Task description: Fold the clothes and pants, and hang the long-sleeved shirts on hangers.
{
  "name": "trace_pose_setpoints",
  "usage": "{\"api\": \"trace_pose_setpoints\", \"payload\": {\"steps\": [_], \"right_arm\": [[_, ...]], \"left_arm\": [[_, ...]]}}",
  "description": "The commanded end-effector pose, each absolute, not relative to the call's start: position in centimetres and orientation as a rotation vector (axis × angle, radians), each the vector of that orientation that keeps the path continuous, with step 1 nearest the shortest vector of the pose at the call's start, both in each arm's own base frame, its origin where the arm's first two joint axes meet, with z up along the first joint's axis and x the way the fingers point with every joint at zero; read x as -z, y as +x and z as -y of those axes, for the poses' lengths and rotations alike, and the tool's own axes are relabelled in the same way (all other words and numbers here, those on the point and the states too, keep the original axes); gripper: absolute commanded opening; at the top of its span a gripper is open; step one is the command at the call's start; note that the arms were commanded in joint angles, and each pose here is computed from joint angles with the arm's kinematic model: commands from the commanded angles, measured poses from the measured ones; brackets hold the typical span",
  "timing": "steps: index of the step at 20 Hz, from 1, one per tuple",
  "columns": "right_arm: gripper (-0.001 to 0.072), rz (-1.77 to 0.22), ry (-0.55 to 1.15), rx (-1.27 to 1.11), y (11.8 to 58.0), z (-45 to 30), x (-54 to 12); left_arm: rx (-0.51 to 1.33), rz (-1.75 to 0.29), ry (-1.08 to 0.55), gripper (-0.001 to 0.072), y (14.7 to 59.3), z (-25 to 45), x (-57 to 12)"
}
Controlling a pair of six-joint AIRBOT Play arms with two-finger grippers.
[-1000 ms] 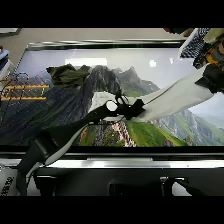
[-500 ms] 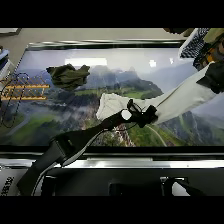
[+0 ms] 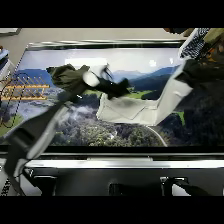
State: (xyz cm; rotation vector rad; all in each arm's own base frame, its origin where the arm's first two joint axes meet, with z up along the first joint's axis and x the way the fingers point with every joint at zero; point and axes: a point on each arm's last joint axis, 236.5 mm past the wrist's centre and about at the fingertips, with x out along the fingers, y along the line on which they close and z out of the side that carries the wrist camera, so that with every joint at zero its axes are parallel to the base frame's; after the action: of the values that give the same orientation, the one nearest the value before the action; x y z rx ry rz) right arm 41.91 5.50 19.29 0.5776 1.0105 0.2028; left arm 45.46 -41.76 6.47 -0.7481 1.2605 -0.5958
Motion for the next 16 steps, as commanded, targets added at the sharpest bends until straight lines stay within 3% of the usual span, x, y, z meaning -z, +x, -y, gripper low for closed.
{"api": "trace_pose_setpoints", "payload": {"steps": [1,4,8,16], "right_arm": [[0.0039,-1.037,0.576,-0.28,43.4,-13.4,-17.7],[0.0039,-1.075,0.54,-0.34,44.0,-20.7,-14.8],[0.0039,-1.17,0.535,-0.389,43.8,-28.6,-9.0],[0.004,-1.318,0.524,-0.336,43.7,-32.7,0.8]], "left_arm": [[0.459,-1.191,-0.436,0.0021,46.7,26.6,-11.6],[0.341,-1.199,-0.395,0.0022,44.9,16.9,-15.5],[0.239,-1.135,-0.409,0.0022,43.6,9.7,-19.1],[0.229,-1.108,-0.393,0.0022,43.4,8.0,-19.8]]}}
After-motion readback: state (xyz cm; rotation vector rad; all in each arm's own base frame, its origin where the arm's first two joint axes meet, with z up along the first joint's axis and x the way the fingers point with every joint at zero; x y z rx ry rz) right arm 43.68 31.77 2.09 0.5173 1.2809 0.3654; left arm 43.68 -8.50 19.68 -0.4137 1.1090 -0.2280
